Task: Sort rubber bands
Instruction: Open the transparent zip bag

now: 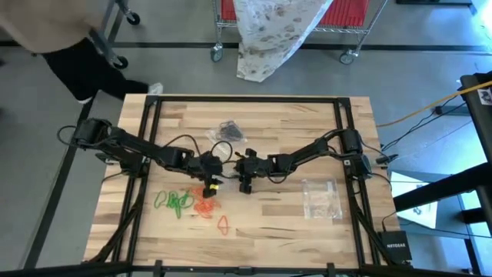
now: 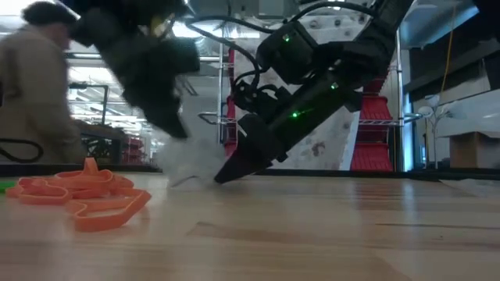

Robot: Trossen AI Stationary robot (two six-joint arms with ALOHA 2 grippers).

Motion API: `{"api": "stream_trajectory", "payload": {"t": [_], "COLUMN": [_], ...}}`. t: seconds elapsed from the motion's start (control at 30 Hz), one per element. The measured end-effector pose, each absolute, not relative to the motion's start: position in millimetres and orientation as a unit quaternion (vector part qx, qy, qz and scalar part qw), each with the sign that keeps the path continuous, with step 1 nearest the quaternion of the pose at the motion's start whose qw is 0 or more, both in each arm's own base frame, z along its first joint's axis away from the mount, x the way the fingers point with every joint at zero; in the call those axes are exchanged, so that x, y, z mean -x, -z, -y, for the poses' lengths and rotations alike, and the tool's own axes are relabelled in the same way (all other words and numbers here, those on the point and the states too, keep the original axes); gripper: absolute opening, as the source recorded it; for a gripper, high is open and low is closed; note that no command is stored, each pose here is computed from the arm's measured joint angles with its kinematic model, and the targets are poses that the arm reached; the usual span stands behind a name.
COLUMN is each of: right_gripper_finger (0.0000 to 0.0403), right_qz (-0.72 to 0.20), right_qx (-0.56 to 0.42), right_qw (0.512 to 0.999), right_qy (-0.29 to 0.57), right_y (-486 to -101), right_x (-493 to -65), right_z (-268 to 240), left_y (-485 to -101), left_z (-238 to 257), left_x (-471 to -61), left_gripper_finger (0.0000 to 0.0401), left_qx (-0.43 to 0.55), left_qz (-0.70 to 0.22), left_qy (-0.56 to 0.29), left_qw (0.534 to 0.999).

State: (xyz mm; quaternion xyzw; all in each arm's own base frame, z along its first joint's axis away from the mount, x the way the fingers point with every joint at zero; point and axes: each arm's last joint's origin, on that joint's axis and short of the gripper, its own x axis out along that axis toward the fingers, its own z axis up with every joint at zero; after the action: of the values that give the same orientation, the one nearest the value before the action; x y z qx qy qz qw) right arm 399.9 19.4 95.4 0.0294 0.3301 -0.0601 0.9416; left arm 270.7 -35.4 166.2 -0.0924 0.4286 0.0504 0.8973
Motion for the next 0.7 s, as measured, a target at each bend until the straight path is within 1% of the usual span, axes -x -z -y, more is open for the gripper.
{"api": "stream_trajectory", "payload": {"t": [0.07, 0.23, 0.3, 0.37, 0.43, 0.57, 0.7], "right_gripper_finger": [0.0147, 0.0147, 0.0147, 0.0147, 0.0147, 0.0147, 0.0147], "right_qz": [-0.332, -0.330, -0.330, -0.331, -0.331, -0.331, -0.329], "right_qx": [-0.029, -0.026, -0.026, -0.026, -0.026, -0.026, -0.026], "right_qw": [0.941, 0.942, 0.942, 0.942, 0.942, 0.942, 0.942], "right_qy": [0.060, 0.058, 0.056, 0.056, 0.055, 0.054, 0.054], "right_y": [-94, -91, -91, -91, -91, -91, -92], "right_x": [-400, -401, -401, -401, -401, -401, -401], "right_z": [-19, -19, -20, -20, -20, -20, -20], "left_y": [-158, -145, -147, -157, -175, -214, -233], "left_z": [32, 22, 19, 19, 21, 28, 36], "left_x": [-262, -244, -240, -238, -240, -246, -255], "left_gripper_finger": [0.0150, 0.0150, 0.0150, 0.0150, 0.0150, 0.0150, 0.0150], "left_qx": [0.088, 0.068, 0.076, 0.080, 0.093, 0.108, 0.095], "left_qz": [-0.470, -0.534, -0.548, -0.554, -0.531, -0.438, -0.346], "left_qy": [-0.075, -0.125, -0.140, -0.144, -0.142, -0.110, -0.068], "left_qw": [0.875, 0.833, 0.821, 0.816, 0.830, 0.886, 0.931]}}
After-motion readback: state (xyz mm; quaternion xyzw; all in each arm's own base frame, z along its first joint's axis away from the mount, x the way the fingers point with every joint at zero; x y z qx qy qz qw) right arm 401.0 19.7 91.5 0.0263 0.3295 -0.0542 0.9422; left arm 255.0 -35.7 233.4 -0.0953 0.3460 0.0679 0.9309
